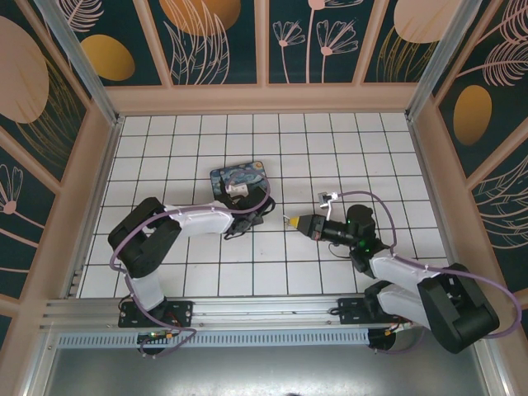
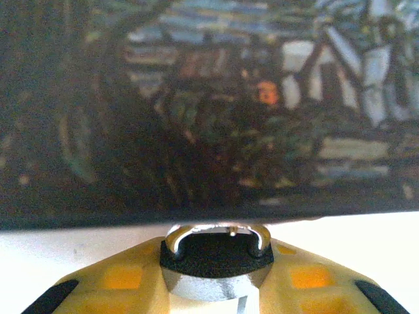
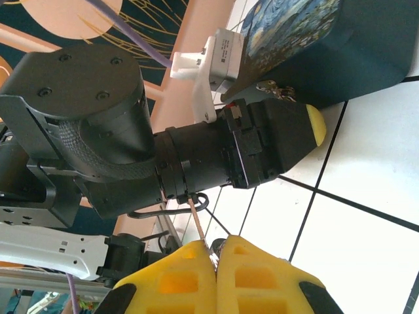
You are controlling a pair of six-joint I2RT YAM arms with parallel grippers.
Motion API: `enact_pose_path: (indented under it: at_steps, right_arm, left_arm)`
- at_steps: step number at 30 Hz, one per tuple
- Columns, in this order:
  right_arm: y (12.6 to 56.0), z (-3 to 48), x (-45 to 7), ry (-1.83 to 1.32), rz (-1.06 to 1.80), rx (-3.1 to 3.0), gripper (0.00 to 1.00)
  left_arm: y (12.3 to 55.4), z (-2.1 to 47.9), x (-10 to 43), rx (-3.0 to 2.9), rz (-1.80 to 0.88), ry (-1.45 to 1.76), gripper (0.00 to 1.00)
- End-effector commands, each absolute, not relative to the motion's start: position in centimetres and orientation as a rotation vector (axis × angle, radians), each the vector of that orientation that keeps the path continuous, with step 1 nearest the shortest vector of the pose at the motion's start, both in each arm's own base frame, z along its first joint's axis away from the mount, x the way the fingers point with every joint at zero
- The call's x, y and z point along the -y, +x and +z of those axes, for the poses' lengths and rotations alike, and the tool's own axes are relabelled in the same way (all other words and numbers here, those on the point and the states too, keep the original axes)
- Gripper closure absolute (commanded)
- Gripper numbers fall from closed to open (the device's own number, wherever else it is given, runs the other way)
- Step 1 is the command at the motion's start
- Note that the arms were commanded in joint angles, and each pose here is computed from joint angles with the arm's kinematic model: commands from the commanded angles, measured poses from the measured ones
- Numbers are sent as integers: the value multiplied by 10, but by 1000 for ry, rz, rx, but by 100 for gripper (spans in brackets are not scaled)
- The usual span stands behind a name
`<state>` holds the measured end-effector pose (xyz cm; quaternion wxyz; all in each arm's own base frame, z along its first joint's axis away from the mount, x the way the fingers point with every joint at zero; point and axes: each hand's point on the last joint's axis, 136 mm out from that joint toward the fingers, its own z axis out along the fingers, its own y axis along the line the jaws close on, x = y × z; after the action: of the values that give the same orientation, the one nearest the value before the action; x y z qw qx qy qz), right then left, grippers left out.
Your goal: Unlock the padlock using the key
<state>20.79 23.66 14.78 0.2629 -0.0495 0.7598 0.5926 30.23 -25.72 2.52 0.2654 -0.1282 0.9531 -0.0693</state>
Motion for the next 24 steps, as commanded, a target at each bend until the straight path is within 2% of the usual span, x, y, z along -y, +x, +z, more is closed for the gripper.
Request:
enact_pose_path:
  at_steps: [1,4,12,24]
  right_arm:
    - [202,145,-238,-174,1560,-2061,100]
    - [199,140,-239,-178,1515,-2076,100]
    - [190,142,-253,-232,1468,-2056,100]
    - [202,176,-253,-119,1452,-1925,100]
  left_arm:
    - [299,57,281,-2597,-359,-310,73]
    - [291,66,298,-2661,-494,-311,73]
    - [288,137,318,-2674,-855,-363,73]
    - [279,179,330,-2610,-1286,-555,75]
